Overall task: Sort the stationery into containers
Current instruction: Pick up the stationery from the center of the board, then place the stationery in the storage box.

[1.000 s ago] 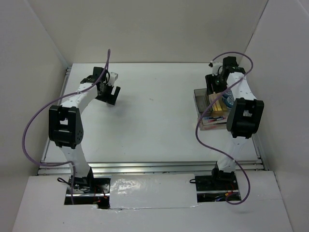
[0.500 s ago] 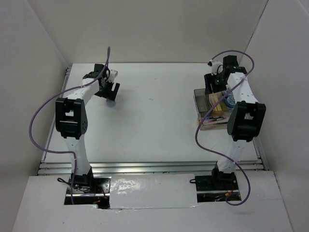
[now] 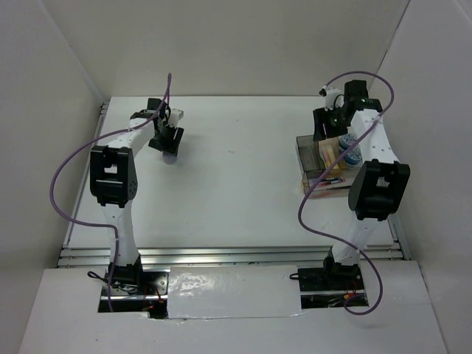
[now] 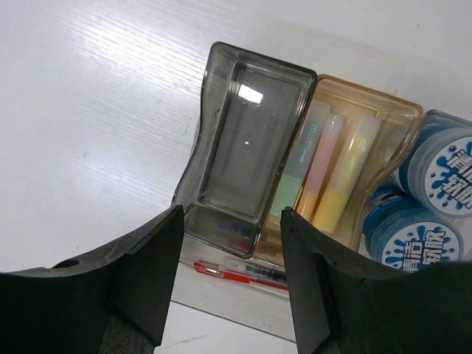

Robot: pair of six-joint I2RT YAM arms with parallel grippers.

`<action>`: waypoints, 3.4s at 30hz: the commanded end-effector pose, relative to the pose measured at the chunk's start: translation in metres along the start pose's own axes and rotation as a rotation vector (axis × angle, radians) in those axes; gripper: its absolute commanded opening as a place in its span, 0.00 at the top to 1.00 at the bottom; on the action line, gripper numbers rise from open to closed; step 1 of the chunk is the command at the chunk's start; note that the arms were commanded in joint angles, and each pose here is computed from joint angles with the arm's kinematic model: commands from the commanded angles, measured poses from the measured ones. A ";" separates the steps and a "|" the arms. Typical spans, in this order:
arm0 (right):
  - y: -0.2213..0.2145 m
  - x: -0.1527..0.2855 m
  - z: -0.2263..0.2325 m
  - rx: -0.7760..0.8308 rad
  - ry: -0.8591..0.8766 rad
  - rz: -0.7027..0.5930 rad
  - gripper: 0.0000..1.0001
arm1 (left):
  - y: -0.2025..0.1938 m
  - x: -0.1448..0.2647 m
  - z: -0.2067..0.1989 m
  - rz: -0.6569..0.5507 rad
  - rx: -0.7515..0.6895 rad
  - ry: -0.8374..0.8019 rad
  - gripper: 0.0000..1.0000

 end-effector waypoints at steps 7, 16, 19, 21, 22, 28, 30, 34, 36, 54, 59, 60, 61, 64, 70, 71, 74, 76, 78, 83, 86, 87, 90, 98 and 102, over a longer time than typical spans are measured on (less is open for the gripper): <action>0.039 0.058 0.030 0.105 0.007 -0.172 0.38 | 0.003 0.018 -0.005 -0.018 0.010 -0.033 0.53; 0.085 0.133 0.149 0.309 0.207 -0.580 0.03 | 0.052 0.141 -0.071 -0.422 0.237 -0.763 0.80; 0.096 0.162 0.191 0.282 0.352 -0.686 0.02 | 0.063 0.219 -0.104 -0.624 0.239 -1.073 0.80; 0.104 0.184 0.211 0.304 0.414 -0.797 0.00 | 0.047 0.239 -0.122 -0.522 0.450 -1.268 0.80; 0.105 0.192 0.222 0.296 0.460 -0.828 0.00 | 0.049 0.248 -0.126 -0.542 0.456 -1.324 0.80; 0.103 0.218 0.302 0.495 0.590 -1.055 0.00 | 0.033 0.305 -0.141 -0.618 0.543 -1.538 0.90; 0.101 0.213 0.317 0.536 0.605 -1.067 0.00 | 0.027 0.311 -0.146 -0.624 0.571 -1.566 0.91; 0.095 0.197 0.350 0.610 0.658 -1.076 0.00 | 0.016 0.327 -0.162 -0.599 0.562 -1.629 0.98; 0.089 0.185 0.366 0.635 0.692 -1.062 0.00 | 0.008 0.342 -0.173 -0.593 0.507 -1.666 0.98; 0.063 0.187 0.391 0.699 0.881 -0.989 0.00 | -0.029 0.398 -0.220 -0.609 0.218 -1.774 1.00; 0.052 0.177 0.393 0.703 0.911 -0.947 0.01 | -0.027 0.400 -0.219 -0.613 0.217 -1.779 1.00; 0.051 0.175 0.393 0.700 0.912 -0.942 0.01 | -0.027 0.399 -0.219 -0.611 0.220 -1.778 1.00; 0.051 0.175 0.394 0.702 0.920 -0.940 0.02 | -0.028 0.399 -0.219 -0.613 0.222 -1.776 1.00; 0.050 0.168 0.394 0.698 0.918 -0.908 0.03 | -0.027 0.398 -0.217 -0.620 0.230 -1.774 1.00; 0.052 0.162 0.388 0.670 0.909 -0.895 0.19 | -0.029 0.401 -0.218 -0.622 0.211 -1.772 1.00; 0.054 0.162 0.388 0.670 0.906 -0.899 0.23 | -0.030 0.401 -0.219 -0.621 0.211 -1.772 1.00; 0.059 0.159 0.386 0.651 0.887 -0.894 0.35 | -0.031 0.400 -0.219 -0.618 0.219 -1.775 0.99; 0.065 0.161 0.386 0.635 0.885 -0.887 0.28 | -0.032 0.402 -0.219 -0.621 0.214 -1.776 0.99; 0.063 0.155 0.388 0.626 0.900 -0.849 0.13 | -0.033 0.403 -0.220 -0.623 0.209 -1.776 0.99; 0.065 0.153 0.391 0.622 0.898 -0.845 0.08 | -0.035 0.406 -0.220 -0.624 0.200 -1.777 0.99; 0.066 0.151 0.388 0.615 0.884 -0.846 0.19 | -0.035 0.407 -0.220 -0.628 0.199 -1.779 0.99; 0.067 0.152 0.388 0.613 0.884 -0.851 0.24 | -0.035 0.407 -0.220 -0.628 0.201 -1.779 0.99; 0.068 0.154 0.384 0.596 0.879 -0.858 0.38 | -0.035 0.406 -0.220 -0.627 0.200 -1.778 0.99; 0.075 0.170 0.385 0.590 0.884 -0.898 0.04 | -0.034 0.403 -0.221 -0.615 0.203 -1.778 0.99; 0.077 0.176 0.387 0.590 0.901 -0.912 0.04 | -0.034 0.401 -0.222 -0.609 0.212 -1.778 0.98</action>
Point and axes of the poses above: each gripper's point midway between its finger pads, its own x axis back along the fingers, its own z axis along the line the jaws close on, y = z × x, the point moved 2 cm from there along x, back along the fingers, and after that the axes turned 1 degree about x, right-handed, at the moved point
